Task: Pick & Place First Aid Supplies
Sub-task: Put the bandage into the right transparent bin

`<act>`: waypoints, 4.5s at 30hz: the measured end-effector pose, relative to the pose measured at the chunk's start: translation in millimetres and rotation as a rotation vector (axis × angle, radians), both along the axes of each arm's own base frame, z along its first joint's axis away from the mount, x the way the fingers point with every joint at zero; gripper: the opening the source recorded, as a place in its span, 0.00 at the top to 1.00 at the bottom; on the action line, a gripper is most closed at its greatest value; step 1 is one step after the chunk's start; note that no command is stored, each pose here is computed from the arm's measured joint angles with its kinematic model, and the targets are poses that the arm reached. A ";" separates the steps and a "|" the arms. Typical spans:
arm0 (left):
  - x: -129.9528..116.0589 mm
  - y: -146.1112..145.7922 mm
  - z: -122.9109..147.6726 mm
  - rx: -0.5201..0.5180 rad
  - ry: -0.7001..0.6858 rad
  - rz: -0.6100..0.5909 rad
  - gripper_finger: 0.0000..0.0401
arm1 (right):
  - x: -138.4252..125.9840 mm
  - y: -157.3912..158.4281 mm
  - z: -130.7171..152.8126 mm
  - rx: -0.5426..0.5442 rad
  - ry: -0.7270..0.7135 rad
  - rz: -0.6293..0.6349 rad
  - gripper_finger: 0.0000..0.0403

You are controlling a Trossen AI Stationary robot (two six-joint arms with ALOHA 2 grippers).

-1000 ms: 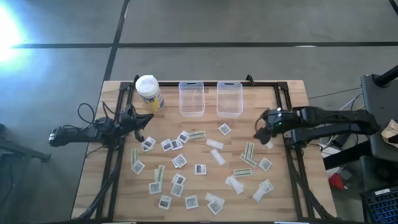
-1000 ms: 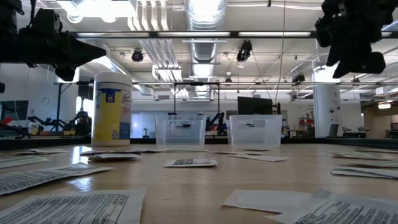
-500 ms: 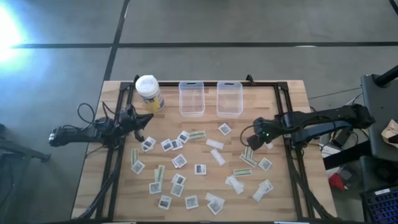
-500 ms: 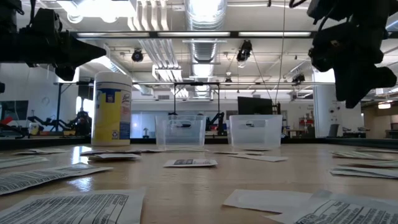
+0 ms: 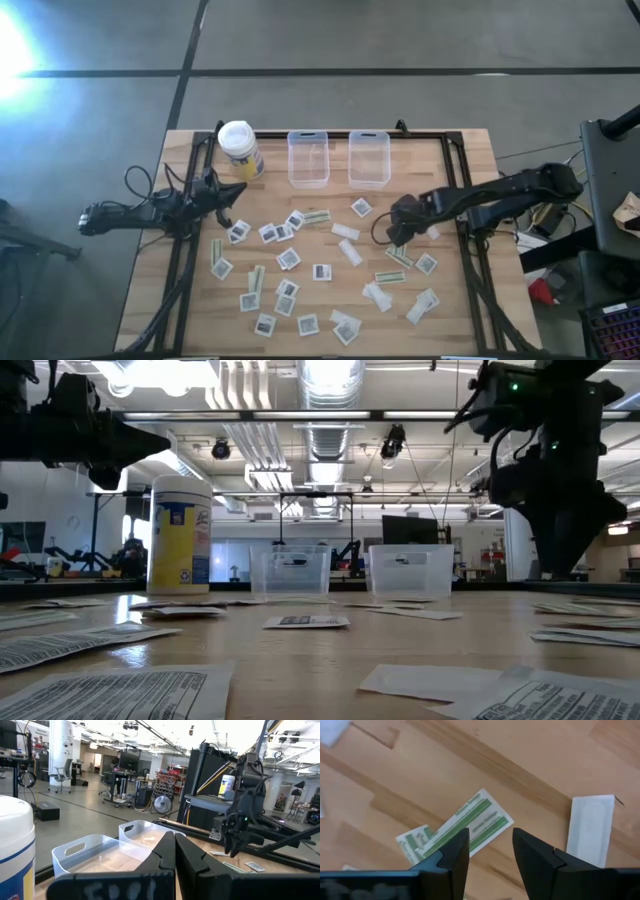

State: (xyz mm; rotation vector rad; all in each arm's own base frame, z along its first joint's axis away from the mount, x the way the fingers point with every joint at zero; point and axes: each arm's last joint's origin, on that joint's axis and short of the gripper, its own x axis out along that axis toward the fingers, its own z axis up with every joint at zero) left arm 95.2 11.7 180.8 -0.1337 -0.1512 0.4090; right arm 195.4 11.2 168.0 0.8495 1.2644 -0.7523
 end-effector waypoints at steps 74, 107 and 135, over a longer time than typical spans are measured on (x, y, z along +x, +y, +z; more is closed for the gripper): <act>0.0 0.0 -0.1 0.000 0.000 0.000 1.00 | 14.5 -0.7 -13.4 -0.072 0.093 0.112 0.98; -0.1 0.0 0.8 0.004 -0.007 0.001 1.00 | 23.4 -98.0 158.9 -0.890 -0.495 0.063 0.98; -0.2 0.0 1.5 -0.021 -0.026 -0.003 1.00 | 71.4 -213.7 76.3 -0.414 -0.247 0.111 0.98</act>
